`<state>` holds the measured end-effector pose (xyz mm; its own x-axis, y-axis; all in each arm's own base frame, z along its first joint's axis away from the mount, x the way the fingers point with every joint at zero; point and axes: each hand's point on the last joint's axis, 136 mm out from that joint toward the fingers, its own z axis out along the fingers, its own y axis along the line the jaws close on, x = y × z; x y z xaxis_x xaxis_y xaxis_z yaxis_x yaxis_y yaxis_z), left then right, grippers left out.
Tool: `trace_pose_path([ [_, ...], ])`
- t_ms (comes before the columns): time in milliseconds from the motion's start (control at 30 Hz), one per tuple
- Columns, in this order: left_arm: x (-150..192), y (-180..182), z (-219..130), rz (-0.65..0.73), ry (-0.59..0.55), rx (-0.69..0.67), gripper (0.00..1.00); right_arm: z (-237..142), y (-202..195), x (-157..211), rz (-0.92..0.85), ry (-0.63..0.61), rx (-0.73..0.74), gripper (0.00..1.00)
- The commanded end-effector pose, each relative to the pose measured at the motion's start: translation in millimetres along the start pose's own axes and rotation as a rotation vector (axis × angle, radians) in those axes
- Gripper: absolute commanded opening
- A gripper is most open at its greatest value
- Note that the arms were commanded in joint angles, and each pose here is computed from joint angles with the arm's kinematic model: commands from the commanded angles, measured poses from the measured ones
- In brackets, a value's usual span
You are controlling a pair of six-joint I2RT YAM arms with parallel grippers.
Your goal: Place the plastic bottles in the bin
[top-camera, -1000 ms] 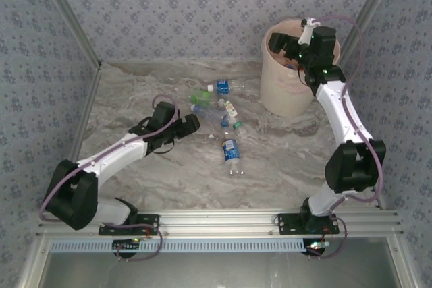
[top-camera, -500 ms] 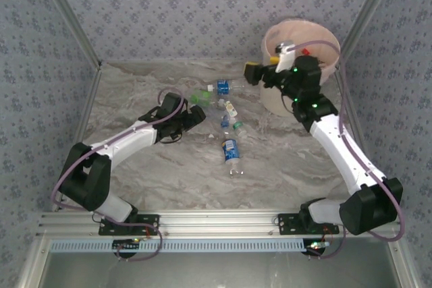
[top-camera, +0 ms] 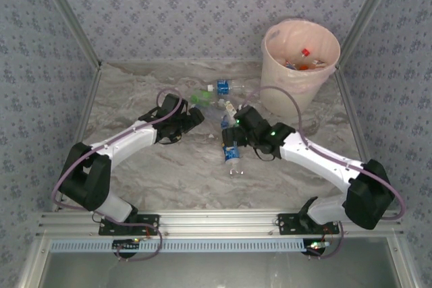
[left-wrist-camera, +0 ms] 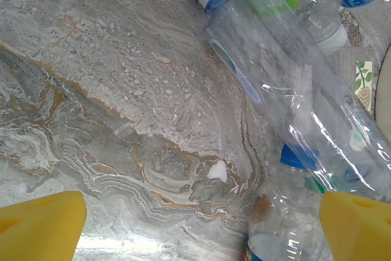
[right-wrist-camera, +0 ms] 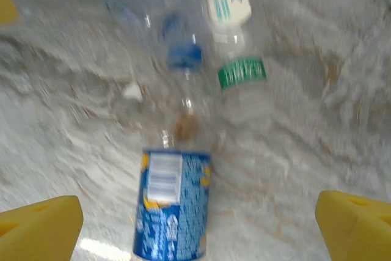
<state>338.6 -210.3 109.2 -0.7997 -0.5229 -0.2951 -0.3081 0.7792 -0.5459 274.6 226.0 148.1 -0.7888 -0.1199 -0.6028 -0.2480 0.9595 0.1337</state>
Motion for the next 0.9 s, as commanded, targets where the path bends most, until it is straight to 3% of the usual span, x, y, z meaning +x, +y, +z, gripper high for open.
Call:
trace_pose_path([
  [0, 2.3, 11.8, 0.2, -0.023, 0.007, -0.033, 0.98, 4.0, -9.9, 33.2, 0.053, 0.077, 0.076, 1.00],
  [100, 3.6, 12.7, 0.1, -0.022, 0.010, -0.030, 0.98, 17.4, 4.8, 58.0, 0.063, 0.126, 0.023, 1.00],
  [267, 6.9, 11.4, 0.3, -0.012, 0.026, -0.021, 0.98, 42.0, 28.0, 51.4, 0.057, 0.100, -0.016, 1.00],
  [433, 9.3, 13.2, -4.8, -0.003, 0.031, -0.019, 0.98, 65.2, 25.7, 53.1, 0.068, 0.108, 0.083, 0.97],
  [600, 12.8, 19.8, -8.9, -0.016, 0.029, -0.031, 0.98, 85.0, 21.6, 49.3, 0.016, 0.090, 0.136, 0.86],
  [867, 19.6, 31.2, -35.3, 0.009, 0.036, -0.096, 0.98, 103.2, 13.2, 56.8, -0.021, 0.069, 0.166, 0.77],
])
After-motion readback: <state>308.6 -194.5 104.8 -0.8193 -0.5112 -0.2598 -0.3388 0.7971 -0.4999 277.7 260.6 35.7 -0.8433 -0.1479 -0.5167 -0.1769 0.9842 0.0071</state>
